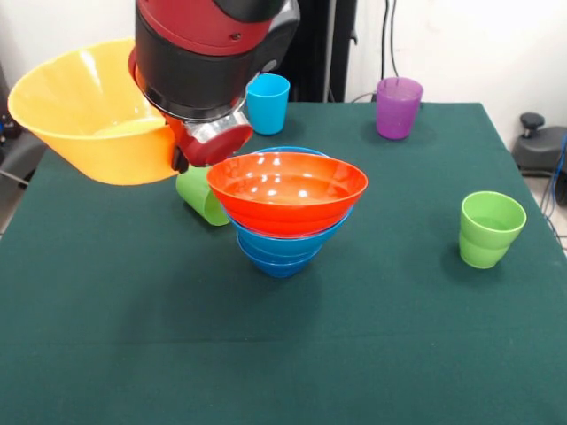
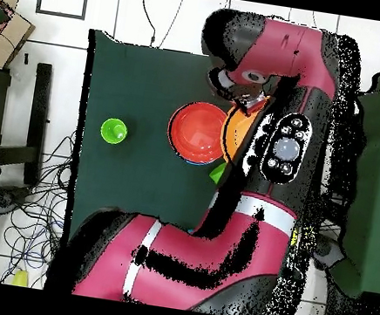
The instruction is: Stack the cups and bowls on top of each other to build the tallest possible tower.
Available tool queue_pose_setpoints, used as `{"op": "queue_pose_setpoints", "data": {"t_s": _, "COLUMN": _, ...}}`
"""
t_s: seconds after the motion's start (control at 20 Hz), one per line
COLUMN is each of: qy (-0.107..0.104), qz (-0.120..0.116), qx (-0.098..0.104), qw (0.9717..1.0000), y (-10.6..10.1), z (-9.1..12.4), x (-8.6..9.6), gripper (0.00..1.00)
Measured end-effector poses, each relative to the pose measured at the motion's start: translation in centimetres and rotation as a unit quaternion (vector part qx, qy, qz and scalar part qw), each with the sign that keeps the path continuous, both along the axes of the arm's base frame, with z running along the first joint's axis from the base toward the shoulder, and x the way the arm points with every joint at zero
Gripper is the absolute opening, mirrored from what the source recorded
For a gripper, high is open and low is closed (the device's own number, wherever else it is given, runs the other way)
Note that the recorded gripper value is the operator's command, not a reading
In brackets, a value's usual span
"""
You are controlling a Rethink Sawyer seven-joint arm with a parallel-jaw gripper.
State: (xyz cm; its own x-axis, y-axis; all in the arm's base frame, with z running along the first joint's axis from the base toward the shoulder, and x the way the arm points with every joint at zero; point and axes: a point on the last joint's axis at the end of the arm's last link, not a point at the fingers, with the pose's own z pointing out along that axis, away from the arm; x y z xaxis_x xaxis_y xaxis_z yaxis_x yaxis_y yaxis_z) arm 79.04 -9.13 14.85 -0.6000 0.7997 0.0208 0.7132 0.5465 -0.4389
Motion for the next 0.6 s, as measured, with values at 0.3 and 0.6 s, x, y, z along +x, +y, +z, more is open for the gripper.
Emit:
{"op": "queue_pose_setpoints", "data": {"t_s": 0.3, "qy": 0.002, "qz": 0.004, "qx": 0.005, "qw": 1.0000, "y": 1.1, "z": -0.1, "x": 0.1, "gripper": 0.00}}
{"op": "queue_pose_setpoints", "data": {"t_s": 0.6, "qy": 0.000, "qz": 0.005, "qx": 0.012, "qw": 0.9999, "y": 2.0, "z": -0.3, "x": 0.4, "gripper": 0.00}}
